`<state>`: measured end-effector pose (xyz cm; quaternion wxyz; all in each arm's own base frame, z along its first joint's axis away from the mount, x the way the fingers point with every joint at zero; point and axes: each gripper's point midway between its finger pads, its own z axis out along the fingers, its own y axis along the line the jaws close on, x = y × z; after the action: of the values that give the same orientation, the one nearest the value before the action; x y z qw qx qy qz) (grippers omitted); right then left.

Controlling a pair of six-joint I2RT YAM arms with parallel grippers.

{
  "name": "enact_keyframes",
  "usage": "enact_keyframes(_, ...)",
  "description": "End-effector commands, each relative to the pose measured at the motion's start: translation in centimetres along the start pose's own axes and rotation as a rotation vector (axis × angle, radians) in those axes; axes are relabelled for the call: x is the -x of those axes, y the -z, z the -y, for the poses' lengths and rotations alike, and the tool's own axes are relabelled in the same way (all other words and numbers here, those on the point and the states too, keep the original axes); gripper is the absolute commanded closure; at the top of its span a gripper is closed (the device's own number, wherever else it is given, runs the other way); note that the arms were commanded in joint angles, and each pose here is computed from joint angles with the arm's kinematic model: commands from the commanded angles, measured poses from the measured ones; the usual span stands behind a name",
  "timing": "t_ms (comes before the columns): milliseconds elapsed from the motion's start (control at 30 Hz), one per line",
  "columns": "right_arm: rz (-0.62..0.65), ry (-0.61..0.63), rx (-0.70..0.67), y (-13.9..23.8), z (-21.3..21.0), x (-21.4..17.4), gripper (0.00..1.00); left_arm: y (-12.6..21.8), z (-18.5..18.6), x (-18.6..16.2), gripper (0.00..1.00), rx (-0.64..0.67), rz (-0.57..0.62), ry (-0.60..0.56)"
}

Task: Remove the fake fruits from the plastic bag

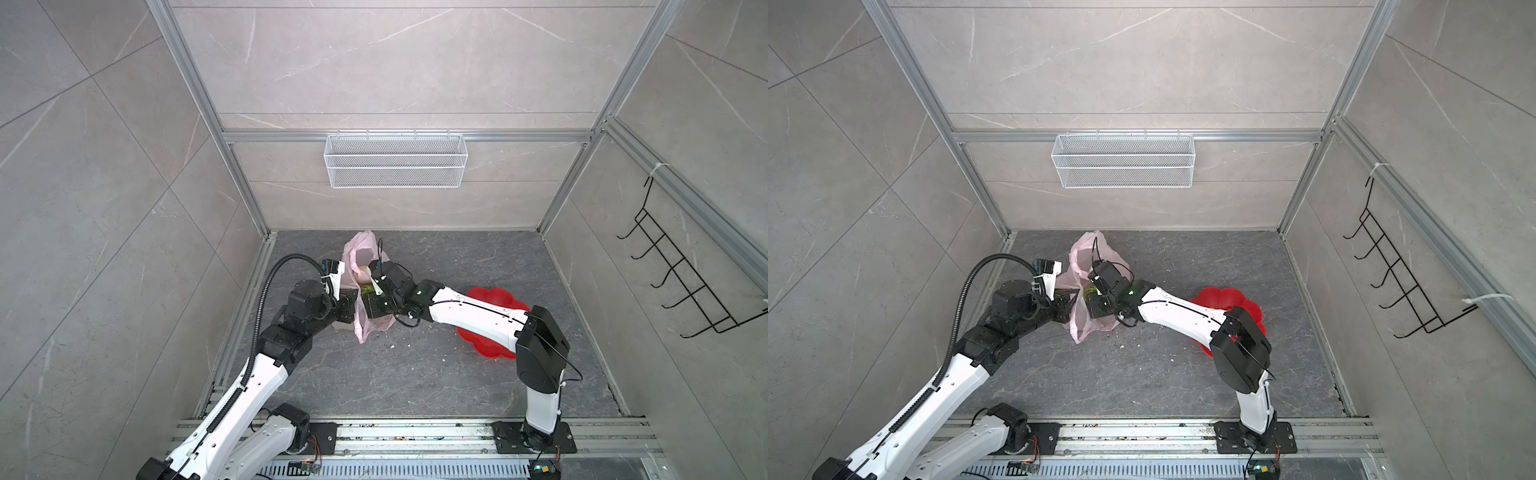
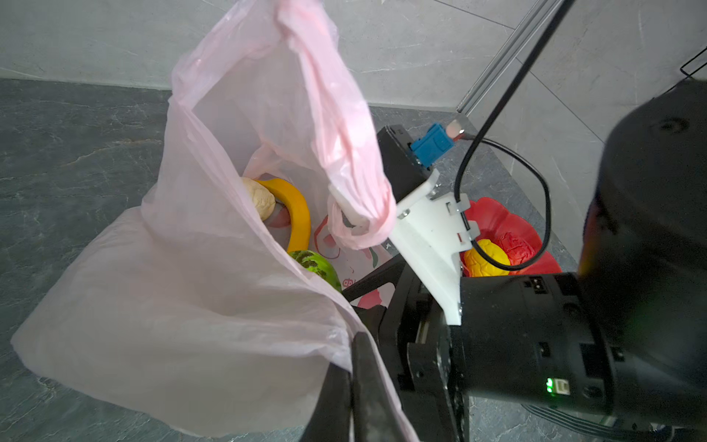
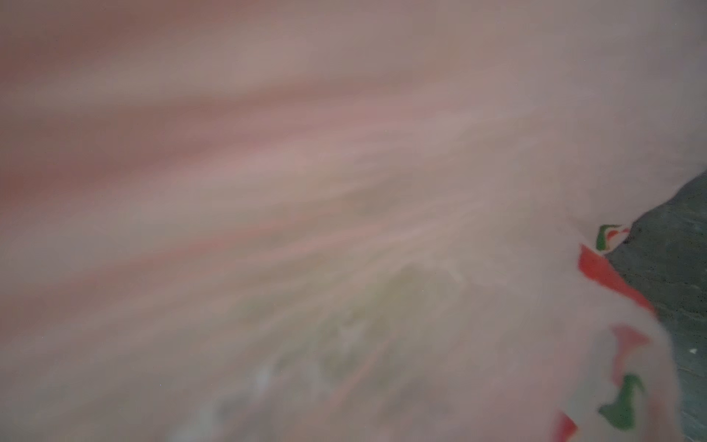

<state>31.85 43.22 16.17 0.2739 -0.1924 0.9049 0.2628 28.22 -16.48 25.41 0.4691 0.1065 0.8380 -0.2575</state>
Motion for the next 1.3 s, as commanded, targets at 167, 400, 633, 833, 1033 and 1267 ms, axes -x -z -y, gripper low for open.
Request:
enact_keyframes(167, 0.064, 0.015, 0.007, 4.0, -1.1, 1.8, 0.52, 0.2, -0.1, 0.4, 1.0, 0.021, 0.011, -0.039)
enact_keyframes(400, 0.061, 0.035, -0.046, 5.4, 0.0, 1.3, 0.52, 0.7, 0.1, 0.6, 1.0, 0.014, 0.019, -0.053)
enact_keyframes(633, 0.014, 0.04, -0.02, 2.8, -0.5, 0.7, 0.52, 1.9, 0.7, -2.3, 1.0, -0.032, -0.086, -0.019)
enact_keyframes(833, -0.04, 0.037, -0.025, -0.6, -0.2, -0.5, 0.52, 3.6, 0.8, -5.1, 1.0, -0.03, -0.197, 0.084)
enact_keyframes(1033, -0.078, 0.027, -0.082, -2.4, 1.3, -1.8, 0.5, 3.8, 0.2, -8.8, 1.0, 0.01, -0.345, 0.226)
enact_keyframes(1267, -0.082, 0.033, -0.147, -3.4, 2.7, -2.6, 0.4, 4.3, -1.5, -11.2, 1.0, 0.132, -0.452, 0.296)
